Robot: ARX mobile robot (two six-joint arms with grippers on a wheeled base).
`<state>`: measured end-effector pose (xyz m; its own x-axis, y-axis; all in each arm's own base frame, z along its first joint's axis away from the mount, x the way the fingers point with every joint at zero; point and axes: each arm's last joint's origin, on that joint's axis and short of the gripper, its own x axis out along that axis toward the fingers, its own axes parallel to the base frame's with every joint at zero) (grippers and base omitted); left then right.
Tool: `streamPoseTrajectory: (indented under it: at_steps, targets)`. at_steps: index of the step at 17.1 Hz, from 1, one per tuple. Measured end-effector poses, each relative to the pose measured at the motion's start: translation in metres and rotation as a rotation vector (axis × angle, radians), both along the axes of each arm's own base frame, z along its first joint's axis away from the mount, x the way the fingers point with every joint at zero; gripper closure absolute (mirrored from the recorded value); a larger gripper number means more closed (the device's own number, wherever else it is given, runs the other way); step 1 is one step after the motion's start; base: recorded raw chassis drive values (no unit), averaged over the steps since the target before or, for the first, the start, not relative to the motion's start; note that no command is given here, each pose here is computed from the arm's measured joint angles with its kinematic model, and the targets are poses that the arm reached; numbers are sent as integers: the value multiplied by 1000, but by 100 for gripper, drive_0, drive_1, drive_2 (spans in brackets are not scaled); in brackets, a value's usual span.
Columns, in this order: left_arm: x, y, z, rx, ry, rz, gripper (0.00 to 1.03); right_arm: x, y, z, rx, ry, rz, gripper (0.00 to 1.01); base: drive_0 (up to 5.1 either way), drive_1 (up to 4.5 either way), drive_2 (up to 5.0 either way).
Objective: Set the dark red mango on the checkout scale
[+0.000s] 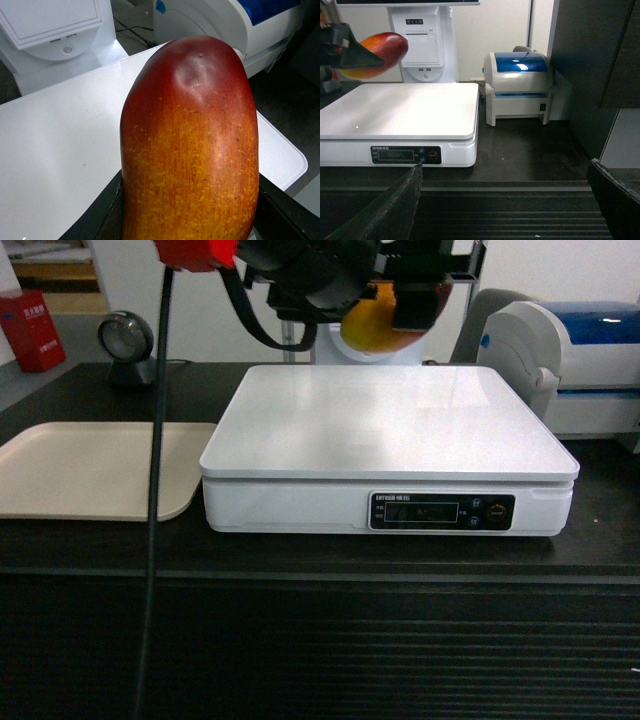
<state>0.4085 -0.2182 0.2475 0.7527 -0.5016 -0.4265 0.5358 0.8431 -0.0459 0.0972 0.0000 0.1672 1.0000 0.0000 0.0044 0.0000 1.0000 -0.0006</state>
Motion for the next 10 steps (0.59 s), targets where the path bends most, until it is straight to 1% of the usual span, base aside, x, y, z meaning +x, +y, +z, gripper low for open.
streamPoseTrajectory:
  at_steps: [2,3,4,7,8,9,10]
  targets:
    - [10,-17,-14,-3,53,11,44,0,0,0,0,0,0,3,0,0,0]
    - [18,-25,-23,-2,98,33,44,0,0,0,0,0,0,3,0,0,0]
    - [28,-32,-31,-7,137,74,44,0,0,0,0,0,0,3,0,0,0]
    - [43,-39,-39,-13,173,140,44,0,0,0,0,0,0,3,0,0,0]
    - [46,-40,-43,-8,184,158,44,0,0,0,0,0,0,3,0,0,0]
    - [50,-40,-47,3,202,192,44,0,0,0,0,0,0,3,0,0,0]
    - [52,-41,-50,14,216,214,44,0,0,0,0,0,0,3,0,0,0]
